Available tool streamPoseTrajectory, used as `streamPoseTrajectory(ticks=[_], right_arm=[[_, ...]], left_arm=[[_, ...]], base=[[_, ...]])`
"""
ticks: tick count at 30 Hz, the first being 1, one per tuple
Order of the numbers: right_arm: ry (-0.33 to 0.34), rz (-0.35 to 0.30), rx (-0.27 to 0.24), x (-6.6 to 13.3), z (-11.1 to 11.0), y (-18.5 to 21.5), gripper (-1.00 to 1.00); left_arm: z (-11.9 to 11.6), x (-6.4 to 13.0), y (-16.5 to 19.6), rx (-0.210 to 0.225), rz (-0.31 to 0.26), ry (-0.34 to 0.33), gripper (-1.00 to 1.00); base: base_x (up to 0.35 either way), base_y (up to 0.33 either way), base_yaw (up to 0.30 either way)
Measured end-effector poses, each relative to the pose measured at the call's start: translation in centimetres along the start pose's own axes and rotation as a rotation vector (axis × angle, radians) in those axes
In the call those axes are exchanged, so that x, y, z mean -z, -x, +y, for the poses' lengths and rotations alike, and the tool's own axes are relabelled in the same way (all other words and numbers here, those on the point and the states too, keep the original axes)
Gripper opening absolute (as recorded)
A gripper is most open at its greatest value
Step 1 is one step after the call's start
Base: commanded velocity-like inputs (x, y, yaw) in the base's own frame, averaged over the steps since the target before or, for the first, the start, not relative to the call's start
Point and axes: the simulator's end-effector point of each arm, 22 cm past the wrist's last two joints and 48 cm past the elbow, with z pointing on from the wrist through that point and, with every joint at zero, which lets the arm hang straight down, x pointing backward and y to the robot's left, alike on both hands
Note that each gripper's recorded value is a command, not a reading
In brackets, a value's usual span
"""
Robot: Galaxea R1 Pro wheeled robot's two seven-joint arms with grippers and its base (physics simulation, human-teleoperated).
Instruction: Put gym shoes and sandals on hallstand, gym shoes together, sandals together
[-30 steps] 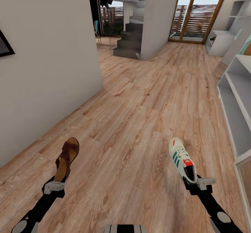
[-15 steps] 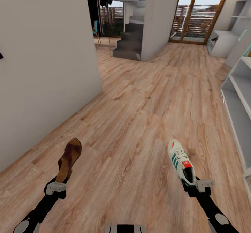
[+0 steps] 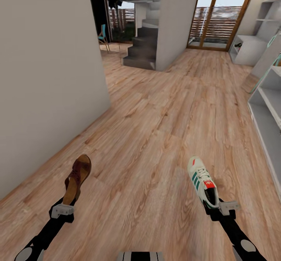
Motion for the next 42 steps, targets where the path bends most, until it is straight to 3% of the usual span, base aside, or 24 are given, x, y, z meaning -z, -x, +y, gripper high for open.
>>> streamPoseTrajectory(ticks=[29,42], right_arm=[[-0.010,-0.038,-0.009,0.1,-0.5,2.0,-1.00],[-0.006,-0.042,-0.015,0.2,-0.1,2.2,-1.00]], left_arm=[[0.0,0.2,2.0,-0.010,-0.046,0.002,-1.00],[0.1,0.2,2.3,-0.009,-0.051,0.004,-1.00]], base=[[0.027,0.000,-0.168],[0.032,-0.018,-0.039]])
